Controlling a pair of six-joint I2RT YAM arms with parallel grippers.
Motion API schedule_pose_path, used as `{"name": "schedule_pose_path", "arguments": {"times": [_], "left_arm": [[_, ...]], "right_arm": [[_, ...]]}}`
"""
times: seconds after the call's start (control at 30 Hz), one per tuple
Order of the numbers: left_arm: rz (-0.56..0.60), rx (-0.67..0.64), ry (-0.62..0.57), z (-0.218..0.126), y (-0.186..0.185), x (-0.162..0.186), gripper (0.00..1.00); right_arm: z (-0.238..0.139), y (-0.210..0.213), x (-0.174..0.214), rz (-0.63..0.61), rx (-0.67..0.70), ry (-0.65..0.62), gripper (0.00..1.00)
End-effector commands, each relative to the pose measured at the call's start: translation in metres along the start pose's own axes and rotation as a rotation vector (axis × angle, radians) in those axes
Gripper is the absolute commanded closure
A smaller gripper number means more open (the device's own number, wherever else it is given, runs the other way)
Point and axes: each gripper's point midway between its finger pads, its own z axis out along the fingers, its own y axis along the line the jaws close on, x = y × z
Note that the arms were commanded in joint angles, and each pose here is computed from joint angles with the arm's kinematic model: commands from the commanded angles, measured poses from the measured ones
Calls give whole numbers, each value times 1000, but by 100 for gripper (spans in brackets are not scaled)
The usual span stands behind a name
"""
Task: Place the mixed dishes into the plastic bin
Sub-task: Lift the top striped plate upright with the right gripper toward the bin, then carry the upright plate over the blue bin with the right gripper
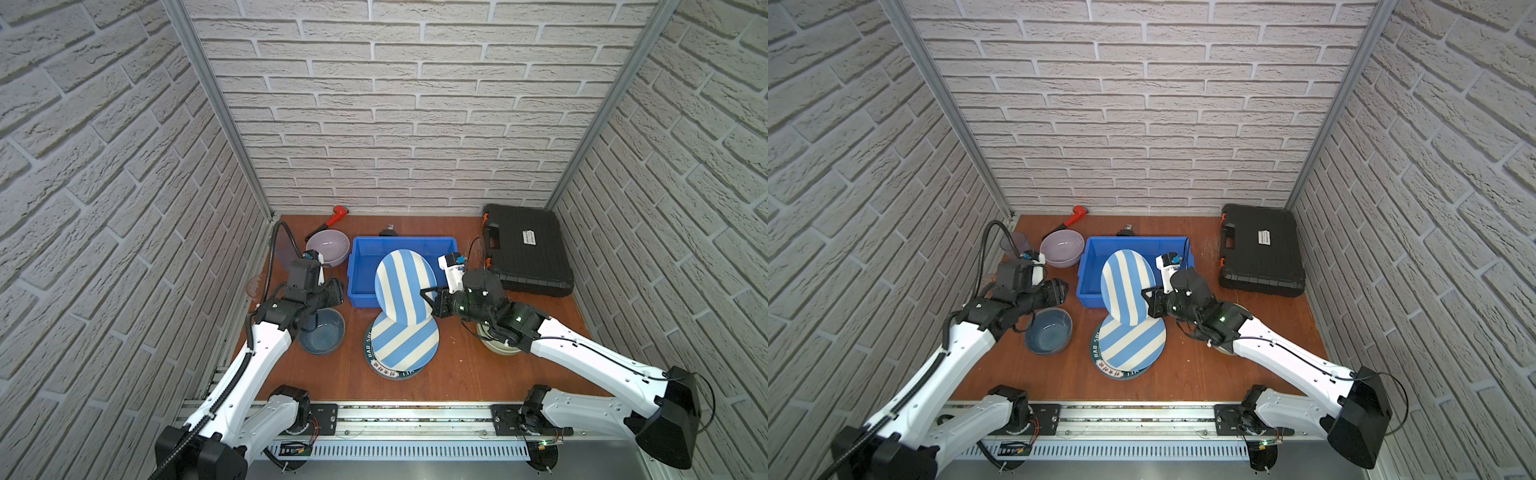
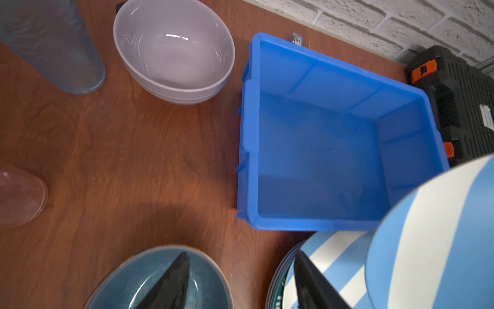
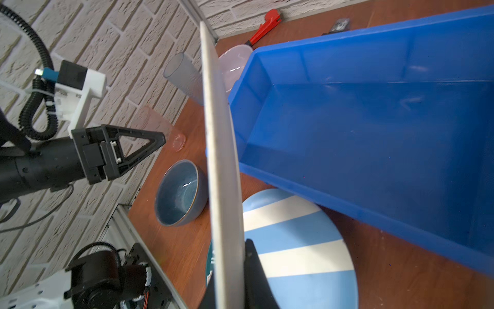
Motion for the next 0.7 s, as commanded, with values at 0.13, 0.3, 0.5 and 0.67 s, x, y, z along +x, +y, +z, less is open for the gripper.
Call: {"name": "schedule_pose_path", "arguments": {"times": [0.13, 0.3, 0.5, 0.67], "left_arm": [[57, 56, -51, 27, -10, -30, 46], [60, 52, -31, 46, -10, -35, 49], [62, 52, 26, 69, -11, -32, 57], [59, 73, 52, 83, -14, -29, 61]], "right_arm": [[11, -1, -67, -13, 81, -174, 94], [39, -12, -75, 27, 93, -181, 94], [74, -27, -71, 74, 104, -160, 94], [96, -30, -65, 87, 99, -134, 94]]}}
